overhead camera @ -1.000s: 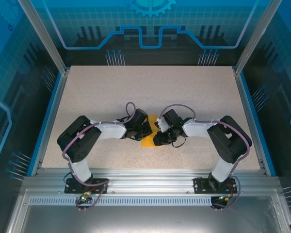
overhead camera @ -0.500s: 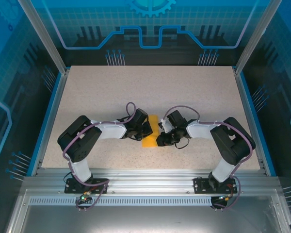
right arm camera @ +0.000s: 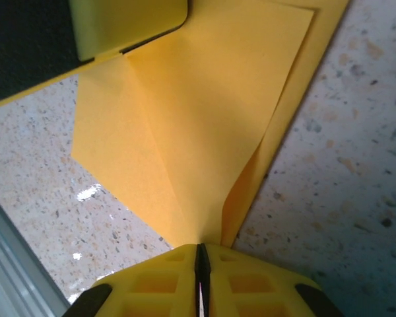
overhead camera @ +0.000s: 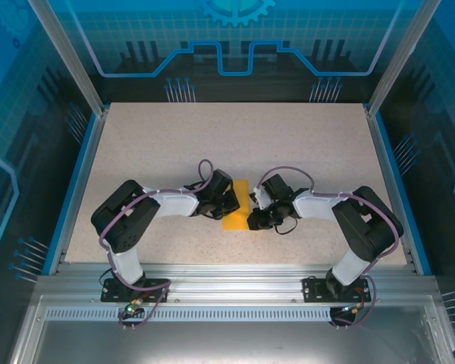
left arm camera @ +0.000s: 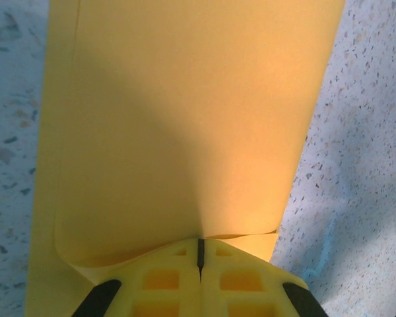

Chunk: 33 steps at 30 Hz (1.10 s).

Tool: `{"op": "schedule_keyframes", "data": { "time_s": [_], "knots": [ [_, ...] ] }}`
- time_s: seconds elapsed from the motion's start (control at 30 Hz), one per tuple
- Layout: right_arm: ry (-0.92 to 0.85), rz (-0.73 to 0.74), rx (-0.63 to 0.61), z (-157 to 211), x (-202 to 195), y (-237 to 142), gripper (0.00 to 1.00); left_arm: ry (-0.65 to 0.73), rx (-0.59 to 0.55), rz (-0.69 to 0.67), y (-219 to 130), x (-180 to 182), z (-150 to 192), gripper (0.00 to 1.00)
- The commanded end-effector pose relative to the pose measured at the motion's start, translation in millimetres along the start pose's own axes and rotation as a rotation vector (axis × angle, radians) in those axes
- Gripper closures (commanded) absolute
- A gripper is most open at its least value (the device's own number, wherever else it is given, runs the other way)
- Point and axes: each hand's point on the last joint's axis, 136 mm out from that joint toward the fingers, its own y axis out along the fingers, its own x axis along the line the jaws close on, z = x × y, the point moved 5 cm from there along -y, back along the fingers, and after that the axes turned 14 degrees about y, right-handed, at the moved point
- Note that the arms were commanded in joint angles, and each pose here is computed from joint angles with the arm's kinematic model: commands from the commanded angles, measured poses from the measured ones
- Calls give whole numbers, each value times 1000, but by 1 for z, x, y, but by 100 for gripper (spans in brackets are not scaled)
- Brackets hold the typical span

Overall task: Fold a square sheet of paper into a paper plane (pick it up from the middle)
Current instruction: Fold the triangle a second time at the center of the table.

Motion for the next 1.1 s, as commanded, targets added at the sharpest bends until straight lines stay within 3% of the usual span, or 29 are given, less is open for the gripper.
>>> {"op": "schedule_keyframes", "data": {
  "time_s": [0.0, 0.3, 0.5, 0.63, 1.07],
  "knots": [
    [118, 279, 133, 41, -44, -3, 90, 1, 73, -121, 11, 28, 17, 100],
    [73, 254, 101, 33, -16, -22, 91, 2, 76, -119, 12, 27, 17, 100],
    [60, 29, 28, 14, 21, -34, 90, 3, 73, -114, 12, 26, 17, 100],
    [46, -47, 22, 1, 39, -33, 89, 4, 72, -110, 12, 25, 16, 100],
    [139, 81, 74, -2, -9, 1, 90, 19, 52, -82, 5, 16, 11, 100]
  ]
}}
